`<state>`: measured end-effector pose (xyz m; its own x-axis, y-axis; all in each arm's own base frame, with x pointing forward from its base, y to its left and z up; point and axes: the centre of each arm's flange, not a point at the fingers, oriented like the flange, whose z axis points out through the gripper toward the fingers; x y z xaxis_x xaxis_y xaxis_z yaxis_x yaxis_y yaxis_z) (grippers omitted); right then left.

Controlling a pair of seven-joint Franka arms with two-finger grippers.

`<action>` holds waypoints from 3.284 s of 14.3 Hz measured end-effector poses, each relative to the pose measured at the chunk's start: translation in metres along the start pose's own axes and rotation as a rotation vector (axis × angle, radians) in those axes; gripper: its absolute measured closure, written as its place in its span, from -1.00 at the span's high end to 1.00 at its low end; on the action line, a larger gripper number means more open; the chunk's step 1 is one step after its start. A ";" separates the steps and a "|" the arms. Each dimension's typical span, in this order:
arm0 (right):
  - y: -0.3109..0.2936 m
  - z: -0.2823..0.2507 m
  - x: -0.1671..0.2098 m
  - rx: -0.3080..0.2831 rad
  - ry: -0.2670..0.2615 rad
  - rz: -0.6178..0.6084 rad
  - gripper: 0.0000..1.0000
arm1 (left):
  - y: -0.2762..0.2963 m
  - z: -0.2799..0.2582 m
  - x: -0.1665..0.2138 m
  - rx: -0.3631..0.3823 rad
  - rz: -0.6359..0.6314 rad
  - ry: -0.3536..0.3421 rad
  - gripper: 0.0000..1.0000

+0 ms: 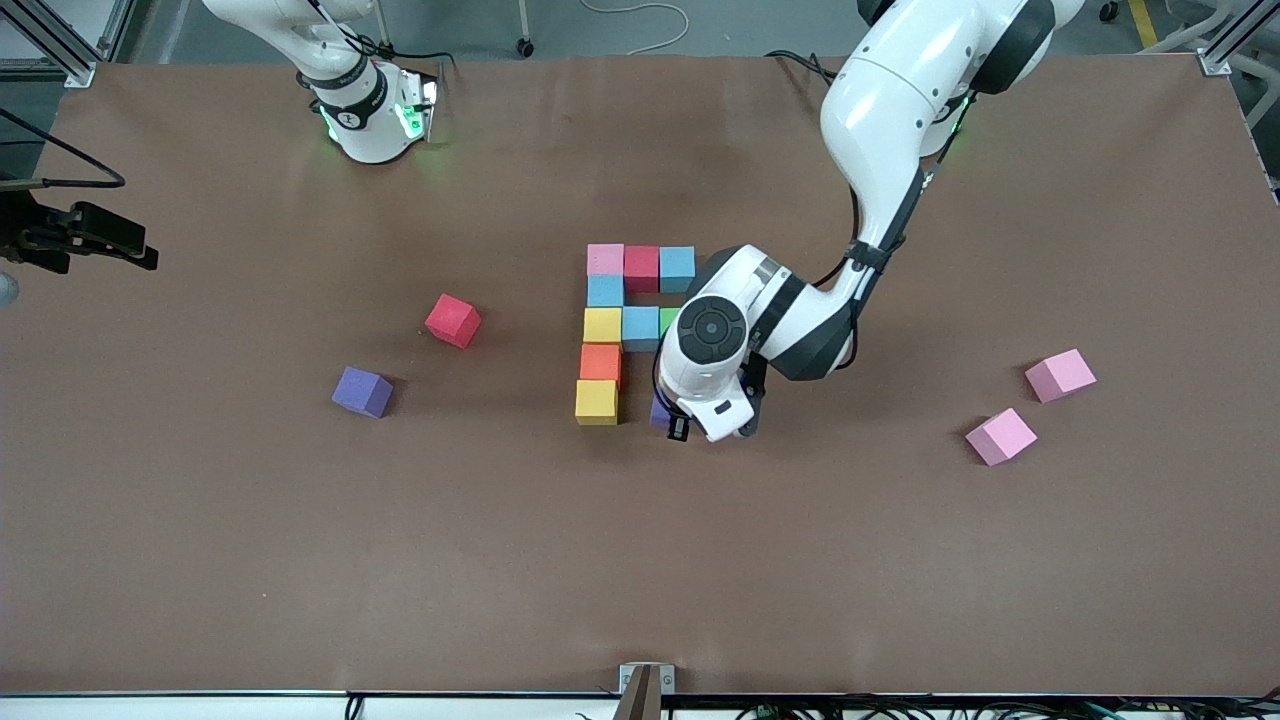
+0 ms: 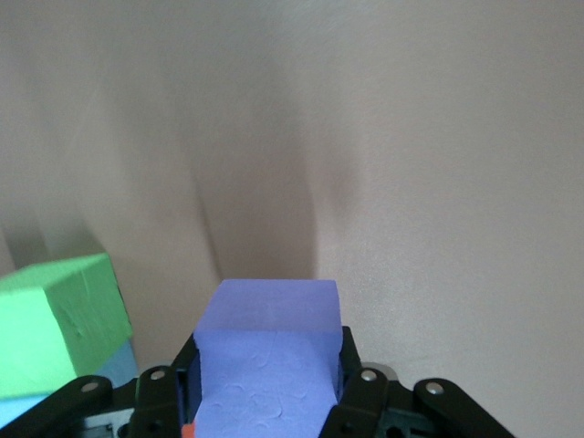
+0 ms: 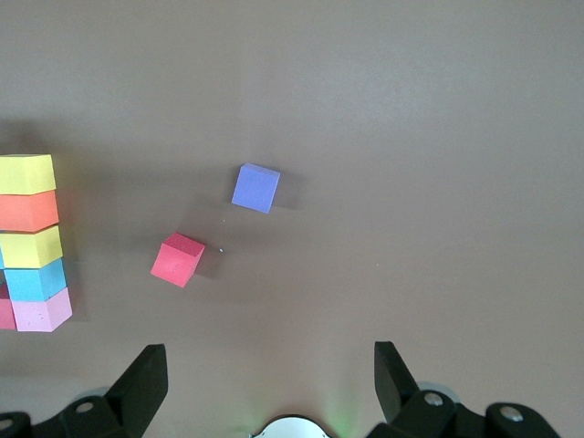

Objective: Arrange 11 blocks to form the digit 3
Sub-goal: 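Carry the purple cube beside the bottom yellow cube with the left gripper, then lower and release the purple cube beside the yellow cube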

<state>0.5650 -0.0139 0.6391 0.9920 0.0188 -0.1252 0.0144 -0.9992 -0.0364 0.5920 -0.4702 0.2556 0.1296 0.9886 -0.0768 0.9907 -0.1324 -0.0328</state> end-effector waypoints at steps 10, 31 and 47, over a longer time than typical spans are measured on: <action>0.000 -0.006 -0.001 -0.004 0.022 -0.001 1.00 | 0.002 0.018 -0.014 -0.086 -0.208 -0.026 0.15; -0.004 -0.027 -0.061 0.001 0.074 -0.010 1.00 | -0.018 0.044 -0.041 -0.071 -0.133 -0.015 0.15; -0.009 -0.029 -0.058 -0.037 0.100 -0.021 1.00 | -0.024 0.052 -0.048 -0.063 -0.120 -0.009 0.09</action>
<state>0.5115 -0.0071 0.6756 0.9989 0.0384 -0.0256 0.0384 -0.9993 -0.0007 0.5595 -0.5181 0.2084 0.0102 0.9963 -0.0849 0.9998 -0.0084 0.0205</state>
